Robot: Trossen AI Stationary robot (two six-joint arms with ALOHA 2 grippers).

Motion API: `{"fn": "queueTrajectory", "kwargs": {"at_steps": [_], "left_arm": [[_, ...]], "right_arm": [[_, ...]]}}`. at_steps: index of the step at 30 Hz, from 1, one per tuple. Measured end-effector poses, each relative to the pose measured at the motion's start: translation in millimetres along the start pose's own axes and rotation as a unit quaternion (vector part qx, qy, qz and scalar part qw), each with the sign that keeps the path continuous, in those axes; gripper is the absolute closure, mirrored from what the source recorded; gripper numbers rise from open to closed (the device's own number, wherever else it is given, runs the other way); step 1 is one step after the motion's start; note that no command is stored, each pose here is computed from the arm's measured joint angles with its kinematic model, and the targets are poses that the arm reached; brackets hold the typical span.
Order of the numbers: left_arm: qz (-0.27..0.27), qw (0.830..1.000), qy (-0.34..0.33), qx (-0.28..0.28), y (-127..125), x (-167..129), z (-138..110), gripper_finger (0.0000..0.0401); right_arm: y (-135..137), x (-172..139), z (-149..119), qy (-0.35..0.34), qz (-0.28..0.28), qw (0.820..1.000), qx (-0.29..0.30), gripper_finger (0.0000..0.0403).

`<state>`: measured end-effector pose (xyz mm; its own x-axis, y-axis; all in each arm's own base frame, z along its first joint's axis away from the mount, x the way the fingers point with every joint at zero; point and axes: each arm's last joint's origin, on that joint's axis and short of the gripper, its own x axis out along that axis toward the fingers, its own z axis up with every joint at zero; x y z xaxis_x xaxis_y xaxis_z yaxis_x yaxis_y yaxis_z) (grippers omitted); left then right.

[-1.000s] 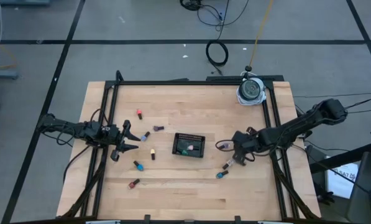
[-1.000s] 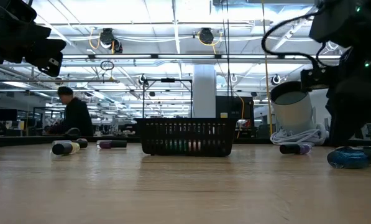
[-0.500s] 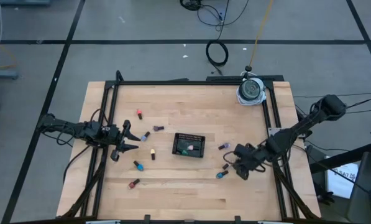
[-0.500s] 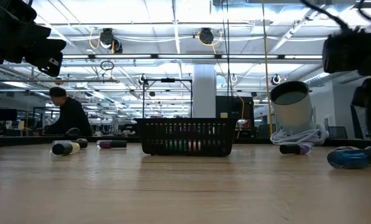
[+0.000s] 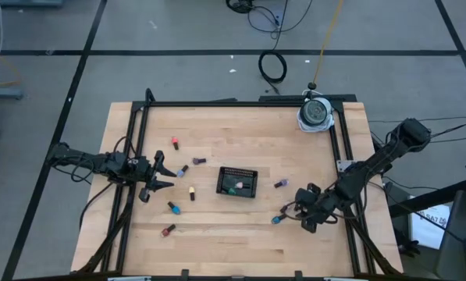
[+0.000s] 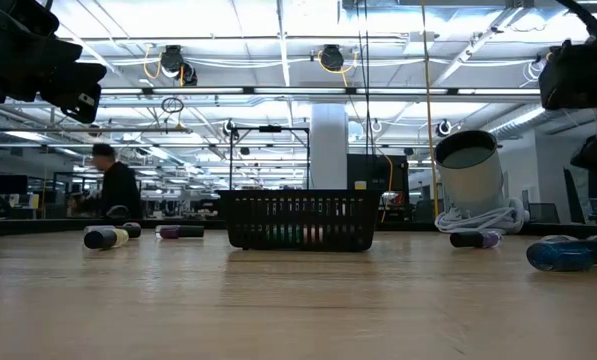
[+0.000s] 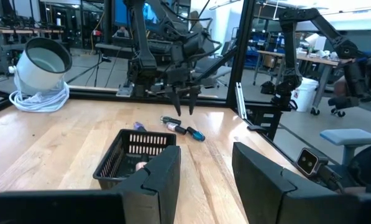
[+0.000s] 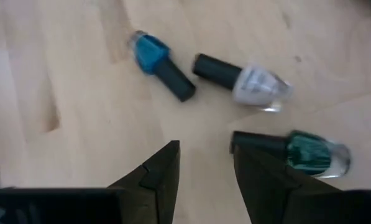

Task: Pick & Place Nail Polish
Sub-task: Put the dark green nail polish into the black bin

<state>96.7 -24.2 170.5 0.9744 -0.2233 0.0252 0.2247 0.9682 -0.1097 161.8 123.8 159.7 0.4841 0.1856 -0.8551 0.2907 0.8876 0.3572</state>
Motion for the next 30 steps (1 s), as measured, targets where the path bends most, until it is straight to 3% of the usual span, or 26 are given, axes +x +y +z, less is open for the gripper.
{"fn": "queueTrajectory", "kwargs": {"at_steps": [6,17,30], "left_arm": [[0.0,1.0,0.0,0.0,0,0,0,0.0256],[0.0,1.0,0.0,0.0,0,0,0,0.0256],[0.0,1.0,0.0,0.0,0,0,0,0.0256]], "right_arm": [[17,-4,7,-0.004,0.013,1.0,-0.005,0.0264],[11,21,-4,0.061,-0.045,0.997,-0.002,0.0264],[-13,14,-6,0.046,-0.184,0.982,-0.014,0.0264]]}}
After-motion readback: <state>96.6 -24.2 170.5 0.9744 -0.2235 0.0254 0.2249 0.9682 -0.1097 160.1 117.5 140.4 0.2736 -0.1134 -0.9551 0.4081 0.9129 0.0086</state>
